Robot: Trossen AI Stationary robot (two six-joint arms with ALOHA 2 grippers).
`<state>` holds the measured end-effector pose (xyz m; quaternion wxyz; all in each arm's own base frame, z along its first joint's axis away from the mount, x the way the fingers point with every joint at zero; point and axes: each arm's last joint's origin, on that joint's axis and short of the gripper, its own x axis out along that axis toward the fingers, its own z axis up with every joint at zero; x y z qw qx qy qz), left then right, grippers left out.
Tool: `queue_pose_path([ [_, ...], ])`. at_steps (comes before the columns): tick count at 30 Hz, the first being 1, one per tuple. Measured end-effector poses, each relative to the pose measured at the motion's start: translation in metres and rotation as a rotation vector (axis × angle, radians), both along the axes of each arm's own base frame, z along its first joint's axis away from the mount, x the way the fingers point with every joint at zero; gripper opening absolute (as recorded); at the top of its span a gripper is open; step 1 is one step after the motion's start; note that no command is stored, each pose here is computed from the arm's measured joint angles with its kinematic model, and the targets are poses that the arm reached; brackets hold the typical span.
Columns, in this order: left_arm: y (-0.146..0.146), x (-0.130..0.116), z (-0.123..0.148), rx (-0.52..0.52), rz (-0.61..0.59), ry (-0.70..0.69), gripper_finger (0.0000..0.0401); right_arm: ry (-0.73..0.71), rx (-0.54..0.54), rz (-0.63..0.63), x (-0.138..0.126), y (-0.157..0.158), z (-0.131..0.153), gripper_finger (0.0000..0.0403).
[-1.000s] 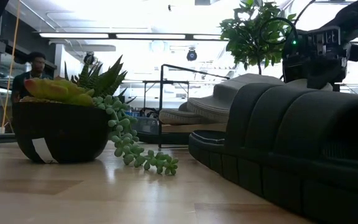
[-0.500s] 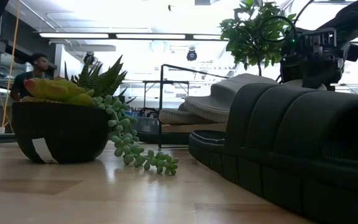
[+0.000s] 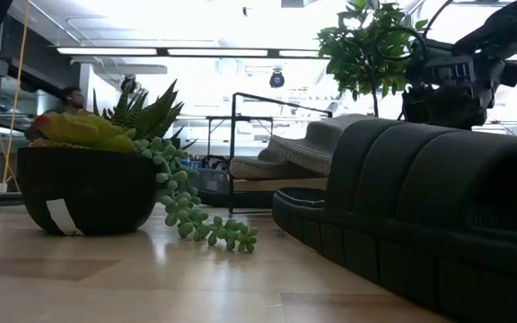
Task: Pick and place slides into the shelf
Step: Put the gray slide on the shelf
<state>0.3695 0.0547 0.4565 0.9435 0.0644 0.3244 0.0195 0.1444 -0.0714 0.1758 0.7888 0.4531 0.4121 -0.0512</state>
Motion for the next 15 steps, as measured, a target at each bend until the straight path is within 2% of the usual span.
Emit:
queue_pose_path([
  [8,0.0,0.0,0.0,0.0,0.0,0.0,0.0014,0.071,-0.104,-0.08,-0.001,-0.004,-0.001,0.0145],
  [15,0.0,0.0,0.0,0.0,-0.001,0.0,0.0014,0.036,-0.24,-0.117,0.008,-0.012,0.024,0.0145],
])
